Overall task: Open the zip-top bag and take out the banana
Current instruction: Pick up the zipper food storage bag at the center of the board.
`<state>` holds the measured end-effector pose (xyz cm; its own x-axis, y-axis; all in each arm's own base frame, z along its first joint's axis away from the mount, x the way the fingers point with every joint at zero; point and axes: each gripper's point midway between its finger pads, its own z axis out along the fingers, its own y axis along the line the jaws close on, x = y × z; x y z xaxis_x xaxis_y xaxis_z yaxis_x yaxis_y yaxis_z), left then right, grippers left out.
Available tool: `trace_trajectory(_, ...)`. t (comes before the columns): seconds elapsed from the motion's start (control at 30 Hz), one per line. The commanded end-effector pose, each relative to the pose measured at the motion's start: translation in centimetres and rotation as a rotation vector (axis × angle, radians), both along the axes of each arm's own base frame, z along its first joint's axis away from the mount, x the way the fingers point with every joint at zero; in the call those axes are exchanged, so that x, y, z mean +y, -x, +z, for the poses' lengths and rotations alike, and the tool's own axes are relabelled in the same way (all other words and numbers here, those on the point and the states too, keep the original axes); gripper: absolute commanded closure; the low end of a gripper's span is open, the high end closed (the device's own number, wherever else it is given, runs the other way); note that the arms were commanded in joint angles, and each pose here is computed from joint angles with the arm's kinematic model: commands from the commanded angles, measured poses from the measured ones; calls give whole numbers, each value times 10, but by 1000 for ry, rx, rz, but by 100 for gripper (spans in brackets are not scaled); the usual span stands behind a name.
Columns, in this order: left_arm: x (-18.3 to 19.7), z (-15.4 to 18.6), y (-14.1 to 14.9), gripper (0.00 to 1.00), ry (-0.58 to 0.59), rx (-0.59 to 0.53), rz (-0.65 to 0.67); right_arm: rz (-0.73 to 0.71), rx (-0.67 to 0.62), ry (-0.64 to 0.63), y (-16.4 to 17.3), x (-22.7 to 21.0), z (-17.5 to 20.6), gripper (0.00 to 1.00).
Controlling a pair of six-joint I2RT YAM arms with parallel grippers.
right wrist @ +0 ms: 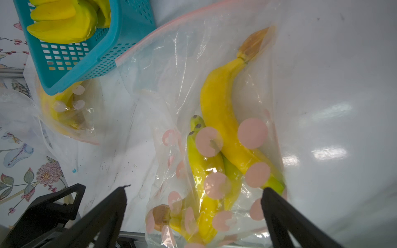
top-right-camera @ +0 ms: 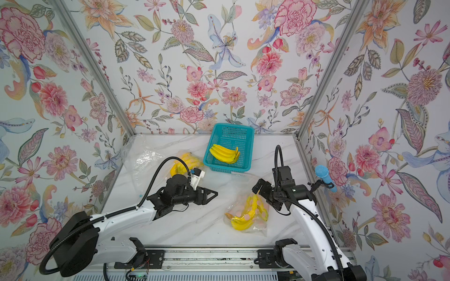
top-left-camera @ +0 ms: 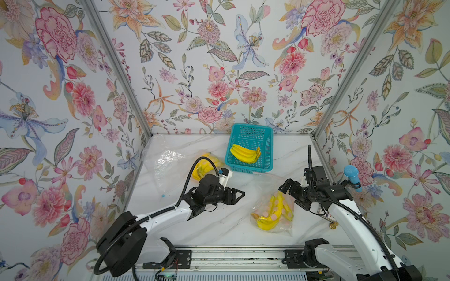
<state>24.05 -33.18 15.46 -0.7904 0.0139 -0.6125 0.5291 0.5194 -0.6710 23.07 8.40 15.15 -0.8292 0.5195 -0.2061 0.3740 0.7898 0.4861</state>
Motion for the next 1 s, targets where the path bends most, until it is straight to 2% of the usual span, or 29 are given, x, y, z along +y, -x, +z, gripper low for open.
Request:
trace_trajectory(0.0, -40, 32, -15, 31, 127, -73, -63, 27, 9, -51, 2, 1, -6, 0)
trace_trajectory(0.23, -83, -12, -40, 32, 105, 40, -84, 23, 13, -92, -3, -5, -11, 0)
trace_trajectory(0.5, -101, -68, -61, 32, -23, 145, -65, 40, 7, -105, -14, -8, -7, 0)
trace_trajectory(0.8, -122, -92, -79, 33, -72, 180, -76, 32, -4, -104, -16, -10, -7, 0)
trace_trajectory(0.97, -125, -102, -83, 40, -102, 198, -73, 26, -15, -108, -20, -11, -3, 0)
